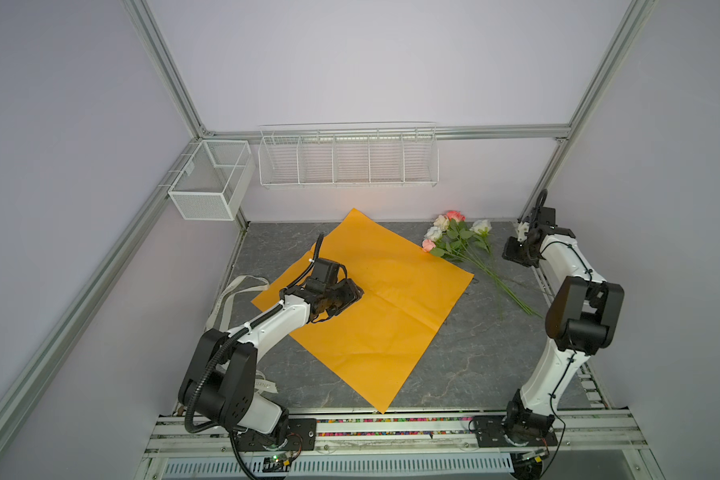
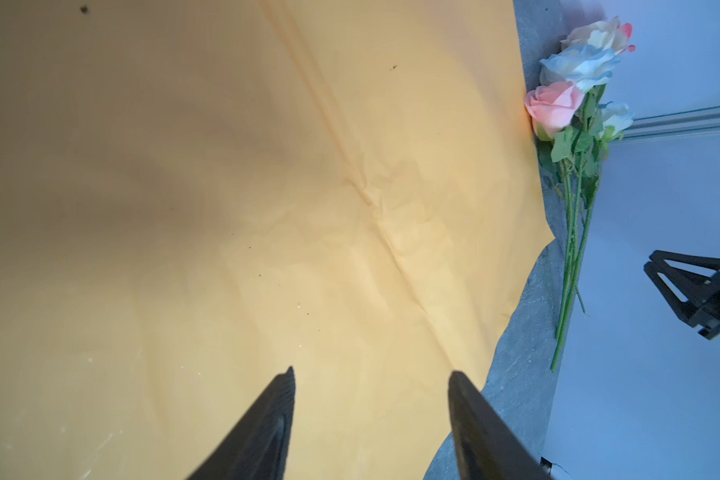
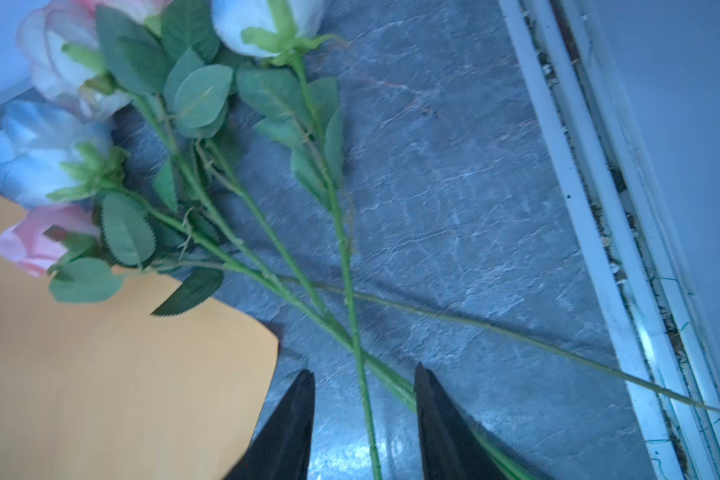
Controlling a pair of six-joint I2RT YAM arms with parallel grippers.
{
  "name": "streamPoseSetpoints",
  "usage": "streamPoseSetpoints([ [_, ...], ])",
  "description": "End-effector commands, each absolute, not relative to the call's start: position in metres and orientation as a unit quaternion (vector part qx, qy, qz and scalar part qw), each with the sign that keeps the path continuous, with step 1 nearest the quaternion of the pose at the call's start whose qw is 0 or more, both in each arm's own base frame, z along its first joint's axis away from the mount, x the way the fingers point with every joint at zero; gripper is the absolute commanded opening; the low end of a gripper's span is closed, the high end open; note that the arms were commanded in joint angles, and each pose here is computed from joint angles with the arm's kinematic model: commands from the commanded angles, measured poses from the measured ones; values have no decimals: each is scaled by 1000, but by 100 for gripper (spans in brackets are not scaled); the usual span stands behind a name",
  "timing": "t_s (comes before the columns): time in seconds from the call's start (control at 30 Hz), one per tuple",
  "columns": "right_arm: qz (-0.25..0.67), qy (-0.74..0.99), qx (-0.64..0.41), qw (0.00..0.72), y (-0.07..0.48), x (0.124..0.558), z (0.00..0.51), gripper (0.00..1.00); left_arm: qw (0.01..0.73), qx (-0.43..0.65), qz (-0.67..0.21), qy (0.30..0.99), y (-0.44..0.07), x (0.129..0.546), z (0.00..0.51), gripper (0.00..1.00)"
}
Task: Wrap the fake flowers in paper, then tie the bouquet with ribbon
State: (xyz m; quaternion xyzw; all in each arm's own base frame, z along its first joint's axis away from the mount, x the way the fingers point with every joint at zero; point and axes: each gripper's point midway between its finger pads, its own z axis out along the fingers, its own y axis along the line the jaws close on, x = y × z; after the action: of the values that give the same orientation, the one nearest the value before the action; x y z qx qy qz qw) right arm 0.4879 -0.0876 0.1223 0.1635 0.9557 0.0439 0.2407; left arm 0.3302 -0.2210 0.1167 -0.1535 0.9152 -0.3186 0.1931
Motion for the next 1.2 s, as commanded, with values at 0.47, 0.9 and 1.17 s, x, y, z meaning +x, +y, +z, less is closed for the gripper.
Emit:
streamPoseSetpoints([
  [0.47, 64, 979, 133, 137, -63, 522, 44, 23, 193, -109, -381, 898, -244, 322, 136, 63],
  [0.9, 203, 935, 107, 270, 56, 476, 184, 7, 280, -224, -260, 896, -150, 320, 149, 68],
  [1.17, 325, 920, 10, 218, 292, 443, 157, 7, 337, -273, -220, 874, -83, 293, 164, 78],
])
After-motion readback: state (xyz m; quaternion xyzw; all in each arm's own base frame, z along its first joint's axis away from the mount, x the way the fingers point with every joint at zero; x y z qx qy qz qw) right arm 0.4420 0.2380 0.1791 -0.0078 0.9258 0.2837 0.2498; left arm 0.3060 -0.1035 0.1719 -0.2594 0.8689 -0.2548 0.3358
